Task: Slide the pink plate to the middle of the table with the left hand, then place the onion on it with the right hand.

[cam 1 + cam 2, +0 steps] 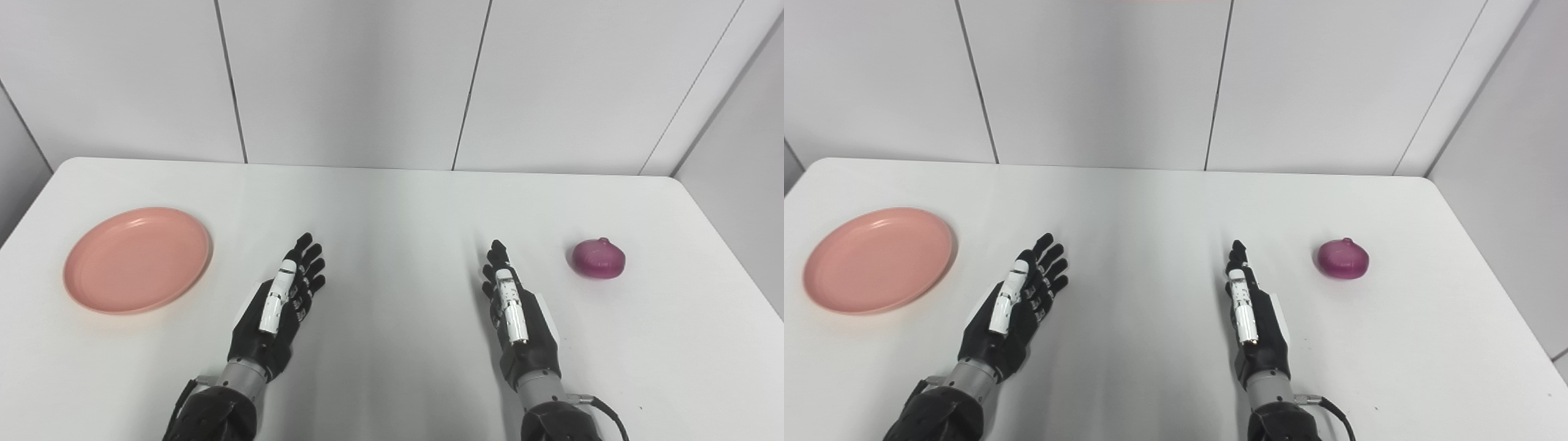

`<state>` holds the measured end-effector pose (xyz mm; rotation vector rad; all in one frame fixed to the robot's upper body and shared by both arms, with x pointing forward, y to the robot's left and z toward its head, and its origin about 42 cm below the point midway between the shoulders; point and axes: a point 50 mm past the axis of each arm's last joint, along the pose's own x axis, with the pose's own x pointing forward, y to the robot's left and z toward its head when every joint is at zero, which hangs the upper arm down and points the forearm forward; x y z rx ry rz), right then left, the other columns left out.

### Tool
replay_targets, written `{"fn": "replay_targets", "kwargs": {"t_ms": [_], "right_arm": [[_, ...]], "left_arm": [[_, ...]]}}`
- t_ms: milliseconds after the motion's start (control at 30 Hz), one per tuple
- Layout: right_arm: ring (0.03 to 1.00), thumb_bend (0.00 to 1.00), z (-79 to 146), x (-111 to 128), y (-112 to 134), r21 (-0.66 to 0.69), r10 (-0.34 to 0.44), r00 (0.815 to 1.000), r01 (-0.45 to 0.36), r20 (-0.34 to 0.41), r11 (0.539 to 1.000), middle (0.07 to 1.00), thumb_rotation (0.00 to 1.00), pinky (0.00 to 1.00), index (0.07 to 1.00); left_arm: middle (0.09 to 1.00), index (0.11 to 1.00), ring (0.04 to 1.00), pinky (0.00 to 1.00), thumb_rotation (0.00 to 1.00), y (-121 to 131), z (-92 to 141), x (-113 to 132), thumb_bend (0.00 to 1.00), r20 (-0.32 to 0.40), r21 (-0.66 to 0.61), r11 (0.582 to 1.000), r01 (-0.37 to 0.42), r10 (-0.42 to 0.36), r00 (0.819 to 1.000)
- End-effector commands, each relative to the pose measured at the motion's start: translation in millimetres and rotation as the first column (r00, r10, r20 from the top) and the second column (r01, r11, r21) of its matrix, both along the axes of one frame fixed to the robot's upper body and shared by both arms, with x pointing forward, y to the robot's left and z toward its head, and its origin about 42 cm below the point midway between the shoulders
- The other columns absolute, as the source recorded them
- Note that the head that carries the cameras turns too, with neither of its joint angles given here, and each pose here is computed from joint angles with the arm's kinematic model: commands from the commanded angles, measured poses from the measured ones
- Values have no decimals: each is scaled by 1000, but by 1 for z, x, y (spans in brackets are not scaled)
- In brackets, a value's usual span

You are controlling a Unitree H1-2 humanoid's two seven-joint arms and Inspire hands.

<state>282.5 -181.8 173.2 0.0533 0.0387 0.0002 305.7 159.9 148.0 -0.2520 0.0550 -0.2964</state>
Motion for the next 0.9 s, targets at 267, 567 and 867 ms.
{"fn": "replay_targets", "kwargs": {"t_ms": [267, 567, 867], "right_arm": [[1000, 263, 12, 3, -9, -3, 22, 997, -22, 70, 1000, 1000, 1000, 1000, 1000], [1000, 182, 13, 2, -29, 22, 27, 997, -28, 77, 999, 1000, 1000, 1000, 1000], [1000, 160, 12, 5, -44, 25, 19, 997, -21, 72, 999, 1000, 1000, 1000, 1000]], "left_arm": [[1000, 1000, 1000, 1000, 1000, -18, 7, 4, 492, 41, -10, 1000, 10, -10, 999], [1000, 1000, 997, 1000, 1000, -50, 6, 7, 469, 23, -22, 1000, 9, -8, 1000], [1000, 1000, 1000, 1000, 1000, -81, 1, 12, 445, 13, -26, 1000, 4, -4, 1000]]}}
